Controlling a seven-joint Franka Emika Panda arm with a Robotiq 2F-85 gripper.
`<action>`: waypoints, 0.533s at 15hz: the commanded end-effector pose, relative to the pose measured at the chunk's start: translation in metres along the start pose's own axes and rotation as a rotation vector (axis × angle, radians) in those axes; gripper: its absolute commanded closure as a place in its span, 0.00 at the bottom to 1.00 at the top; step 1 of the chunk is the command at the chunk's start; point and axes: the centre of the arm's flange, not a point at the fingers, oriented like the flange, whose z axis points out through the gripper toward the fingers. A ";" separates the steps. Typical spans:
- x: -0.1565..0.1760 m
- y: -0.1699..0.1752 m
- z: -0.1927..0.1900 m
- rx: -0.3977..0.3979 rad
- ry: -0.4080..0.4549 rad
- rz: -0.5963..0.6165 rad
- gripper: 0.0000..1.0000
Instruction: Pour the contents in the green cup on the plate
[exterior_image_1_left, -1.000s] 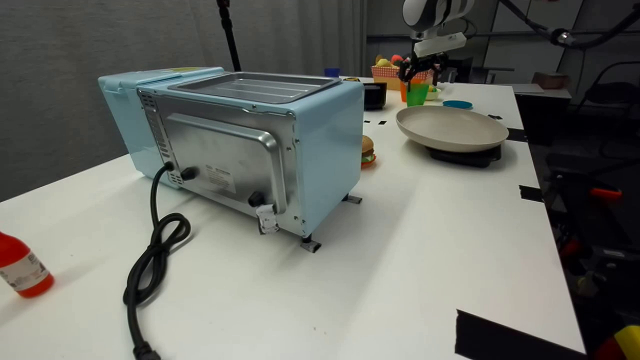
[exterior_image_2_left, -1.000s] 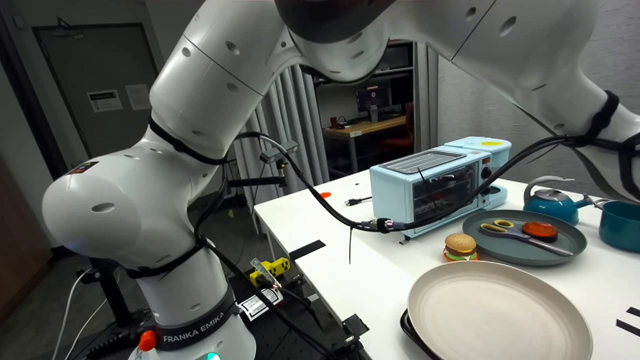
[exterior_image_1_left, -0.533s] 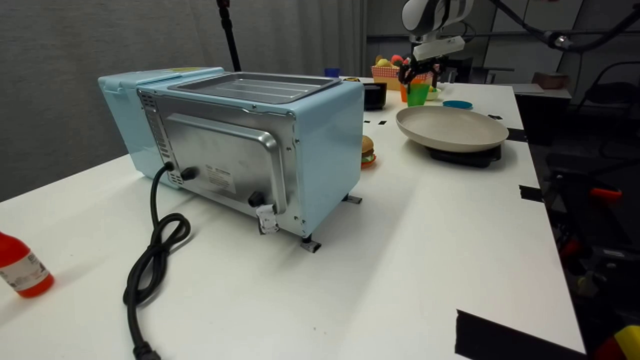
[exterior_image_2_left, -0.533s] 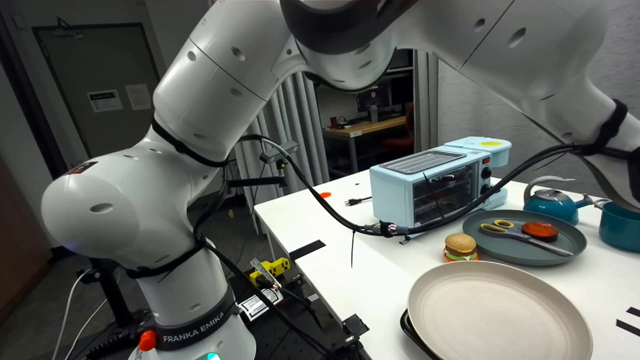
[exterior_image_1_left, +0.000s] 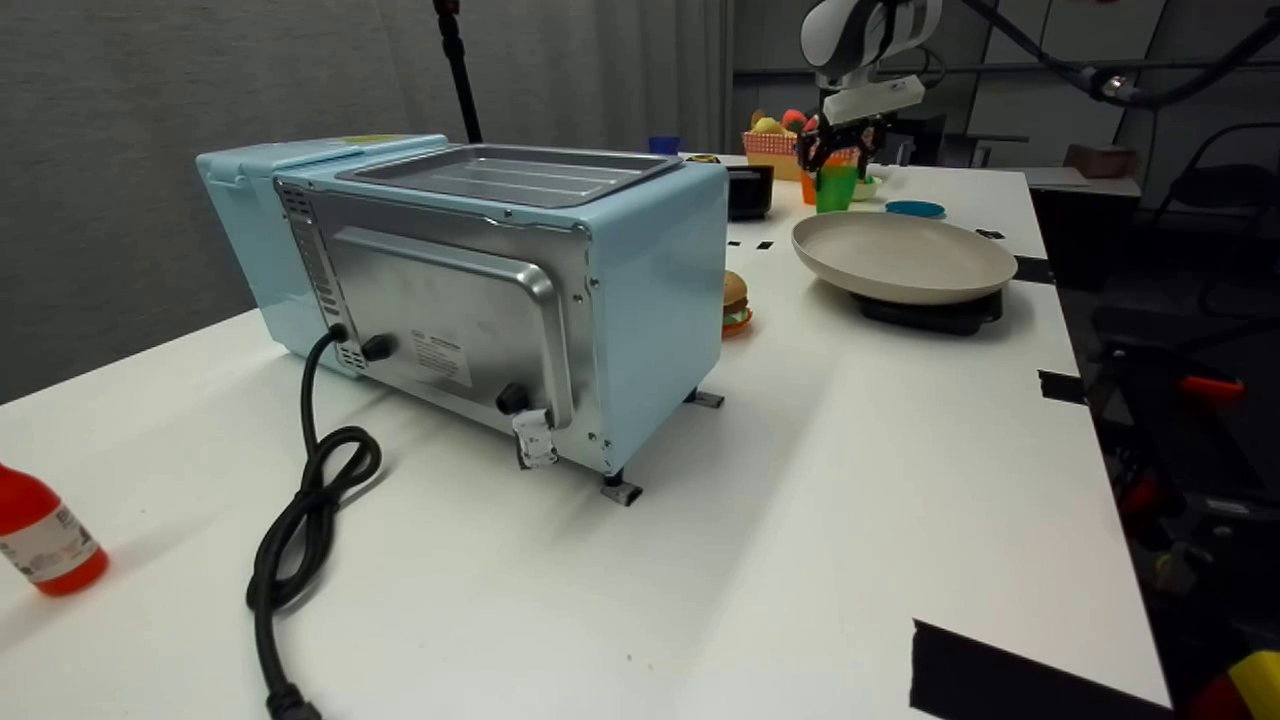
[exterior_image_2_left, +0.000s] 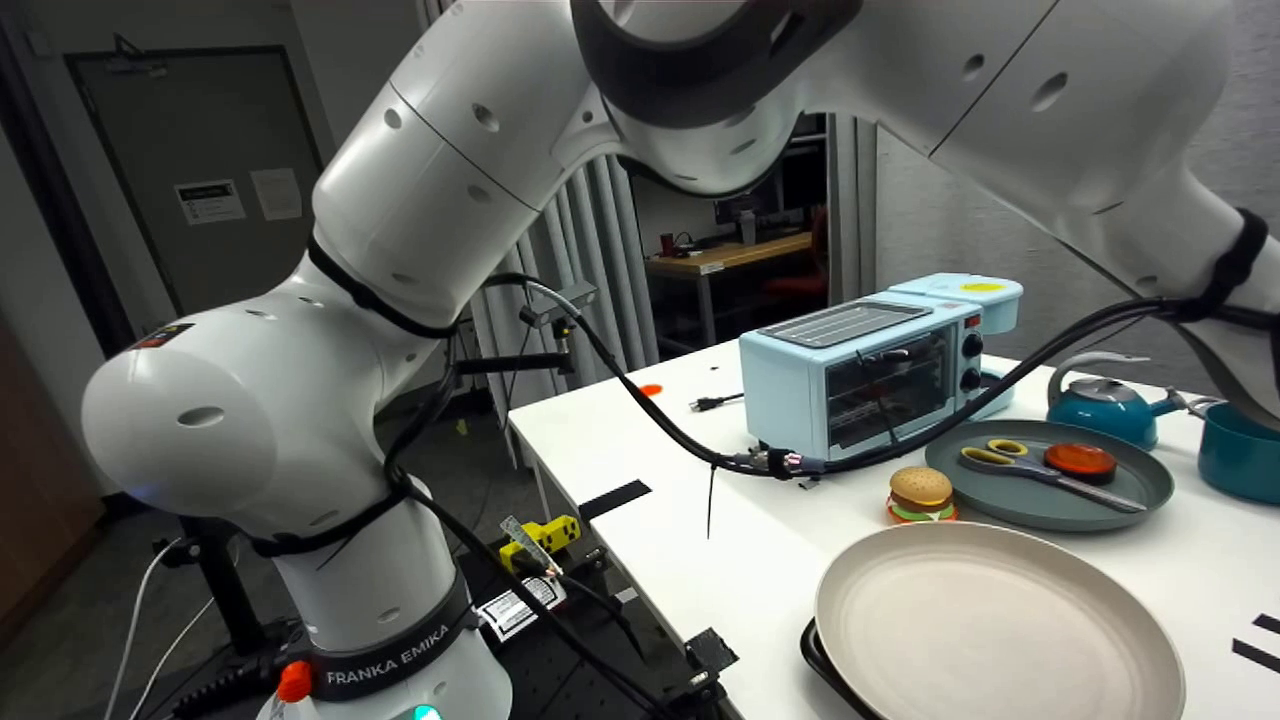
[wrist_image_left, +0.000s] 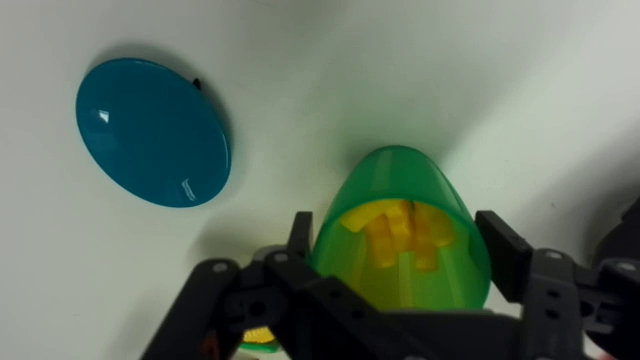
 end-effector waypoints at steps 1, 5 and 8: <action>0.012 0.000 0.001 0.010 0.009 0.012 0.46; 0.007 0.000 -0.023 0.021 0.022 -0.010 0.47; 0.004 0.000 -0.055 0.044 0.039 -0.031 0.47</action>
